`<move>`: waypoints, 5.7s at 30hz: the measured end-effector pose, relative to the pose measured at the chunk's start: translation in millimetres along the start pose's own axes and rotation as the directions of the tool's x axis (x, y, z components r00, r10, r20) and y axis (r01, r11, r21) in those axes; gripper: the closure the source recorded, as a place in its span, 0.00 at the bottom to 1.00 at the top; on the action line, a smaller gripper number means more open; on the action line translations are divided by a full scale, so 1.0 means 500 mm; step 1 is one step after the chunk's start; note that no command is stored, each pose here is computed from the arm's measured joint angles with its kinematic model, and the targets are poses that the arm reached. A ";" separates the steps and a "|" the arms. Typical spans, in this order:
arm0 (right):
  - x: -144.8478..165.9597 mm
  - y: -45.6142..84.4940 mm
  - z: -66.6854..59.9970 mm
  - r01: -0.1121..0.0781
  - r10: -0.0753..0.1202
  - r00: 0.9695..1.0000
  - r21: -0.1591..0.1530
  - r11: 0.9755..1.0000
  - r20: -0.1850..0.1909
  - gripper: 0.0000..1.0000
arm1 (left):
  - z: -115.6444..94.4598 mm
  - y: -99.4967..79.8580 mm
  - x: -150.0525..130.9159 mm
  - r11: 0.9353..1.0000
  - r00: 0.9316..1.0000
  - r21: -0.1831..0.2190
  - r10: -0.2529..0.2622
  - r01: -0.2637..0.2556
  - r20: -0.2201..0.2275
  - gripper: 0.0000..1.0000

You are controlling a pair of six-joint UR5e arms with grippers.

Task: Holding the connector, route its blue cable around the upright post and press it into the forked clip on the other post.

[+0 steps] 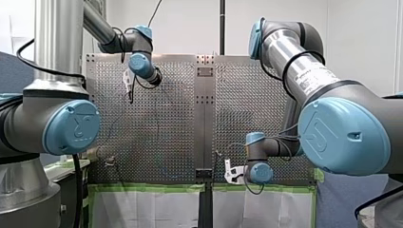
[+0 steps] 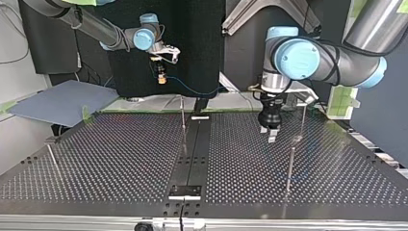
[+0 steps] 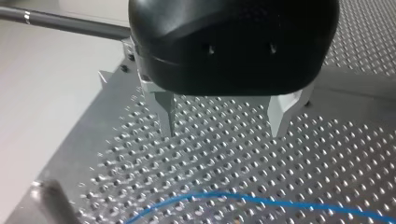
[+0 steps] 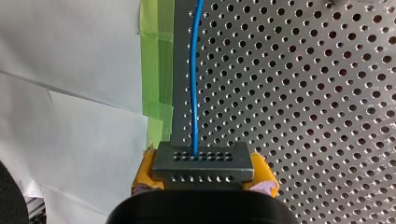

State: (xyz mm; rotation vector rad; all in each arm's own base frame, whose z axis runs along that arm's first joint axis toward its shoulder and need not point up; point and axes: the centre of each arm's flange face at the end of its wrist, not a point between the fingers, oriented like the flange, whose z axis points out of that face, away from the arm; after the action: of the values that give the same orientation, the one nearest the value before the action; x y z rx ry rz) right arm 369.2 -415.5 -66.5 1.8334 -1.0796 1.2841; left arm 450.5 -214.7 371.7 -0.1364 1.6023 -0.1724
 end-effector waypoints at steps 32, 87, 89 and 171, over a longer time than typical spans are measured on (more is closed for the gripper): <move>0.001 0.007 0.002 -0.006 0.006 1.000 -0.001 1.000 -0.001 1.00 | 0.048 -0.026 -0.006 0.973 0.954 0.040 0.213 -0.226 0.210 0.00; 0.001 0.012 0.004 -0.008 0.008 1.000 -0.004 1.000 -0.003 1.00 | 0.116 0.012 0.061 0.787 0.752 -0.199 0.617 -0.584 0.233 0.00; 0.001 0.012 0.004 -0.008 0.008 1.000 -0.004 1.000 -0.003 1.00 | 0.118 0.012 0.063 0.776 0.741 -0.204 0.630 -0.597 0.231 0.00; 0.001 0.022 0.007 -0.011 0.011 1.000 -0.013 1.000 -0.002 1.00 | 0.222 0.035 0.072 0.729 0.696 -0.243 0.684 -0.640 0.220 0.00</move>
State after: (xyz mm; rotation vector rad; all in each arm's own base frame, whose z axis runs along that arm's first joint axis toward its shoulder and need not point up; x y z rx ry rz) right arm 360.9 -423.5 -66.4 1.8182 -1.0962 1.2827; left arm 560.4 -207.5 329.2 0.3037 1.2670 0.5224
